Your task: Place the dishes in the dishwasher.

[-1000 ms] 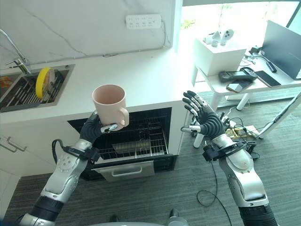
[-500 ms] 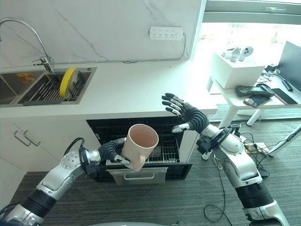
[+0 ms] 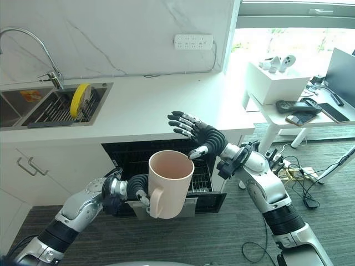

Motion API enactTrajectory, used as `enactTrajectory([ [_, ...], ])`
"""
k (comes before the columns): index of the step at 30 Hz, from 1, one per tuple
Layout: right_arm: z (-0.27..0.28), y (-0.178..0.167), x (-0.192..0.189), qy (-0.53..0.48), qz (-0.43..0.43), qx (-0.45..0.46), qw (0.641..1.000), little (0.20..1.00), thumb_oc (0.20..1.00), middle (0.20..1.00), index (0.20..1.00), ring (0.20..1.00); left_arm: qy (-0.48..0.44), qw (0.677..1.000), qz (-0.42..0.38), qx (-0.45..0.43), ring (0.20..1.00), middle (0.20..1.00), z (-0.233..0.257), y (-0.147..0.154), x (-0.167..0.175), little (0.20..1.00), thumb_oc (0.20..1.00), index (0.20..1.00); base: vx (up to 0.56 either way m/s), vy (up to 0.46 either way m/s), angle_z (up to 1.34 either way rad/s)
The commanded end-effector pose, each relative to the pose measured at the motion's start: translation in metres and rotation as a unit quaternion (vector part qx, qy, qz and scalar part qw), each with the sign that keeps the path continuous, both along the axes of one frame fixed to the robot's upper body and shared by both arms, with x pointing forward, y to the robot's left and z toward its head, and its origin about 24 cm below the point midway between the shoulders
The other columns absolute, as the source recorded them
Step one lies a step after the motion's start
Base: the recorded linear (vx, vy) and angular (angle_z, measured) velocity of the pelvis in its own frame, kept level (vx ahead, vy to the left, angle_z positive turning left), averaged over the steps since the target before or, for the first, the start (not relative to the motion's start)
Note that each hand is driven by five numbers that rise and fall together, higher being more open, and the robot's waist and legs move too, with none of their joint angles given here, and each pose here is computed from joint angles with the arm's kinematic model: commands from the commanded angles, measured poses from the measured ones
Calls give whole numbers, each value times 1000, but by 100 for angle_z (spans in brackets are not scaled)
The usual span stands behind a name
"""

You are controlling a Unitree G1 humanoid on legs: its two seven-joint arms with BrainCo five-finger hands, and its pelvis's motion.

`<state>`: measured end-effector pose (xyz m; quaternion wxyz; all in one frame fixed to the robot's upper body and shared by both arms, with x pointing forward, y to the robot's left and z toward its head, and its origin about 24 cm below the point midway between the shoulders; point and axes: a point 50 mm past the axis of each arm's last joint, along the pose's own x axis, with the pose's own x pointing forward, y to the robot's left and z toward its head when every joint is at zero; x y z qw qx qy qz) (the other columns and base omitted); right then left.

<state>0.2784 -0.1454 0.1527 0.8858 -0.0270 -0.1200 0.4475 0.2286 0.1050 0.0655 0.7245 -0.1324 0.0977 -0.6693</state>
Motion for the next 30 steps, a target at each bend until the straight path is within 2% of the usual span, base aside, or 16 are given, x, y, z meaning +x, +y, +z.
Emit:
enactTrajectory([
  [1,32,8,0,-57,51,38,996,1000,1000,1000,1000,1000,-23,997,-18,-69,200,200,23,-4,10,200,200,200,-16,-1,-5],
  [8,32,17,-4,-41,88,73,993,1000,1000,1000,1000,1000,-14,996,-7,-91,200,200,23,-7,11,200,200,200,-5,-1,-7],
  [20,32,22,-9,1,149,148,978,1000,1000,1000,1000,1000,5,995,41,-93,200,200,12,9,16,200,200,200,0,0,0],
  [30,30,23,-16,-6,174,98,980,1000,1000,1000,1000,1000,11,993,64,-97,200,200,9,18,19,200,200,200,0,0,0],
])
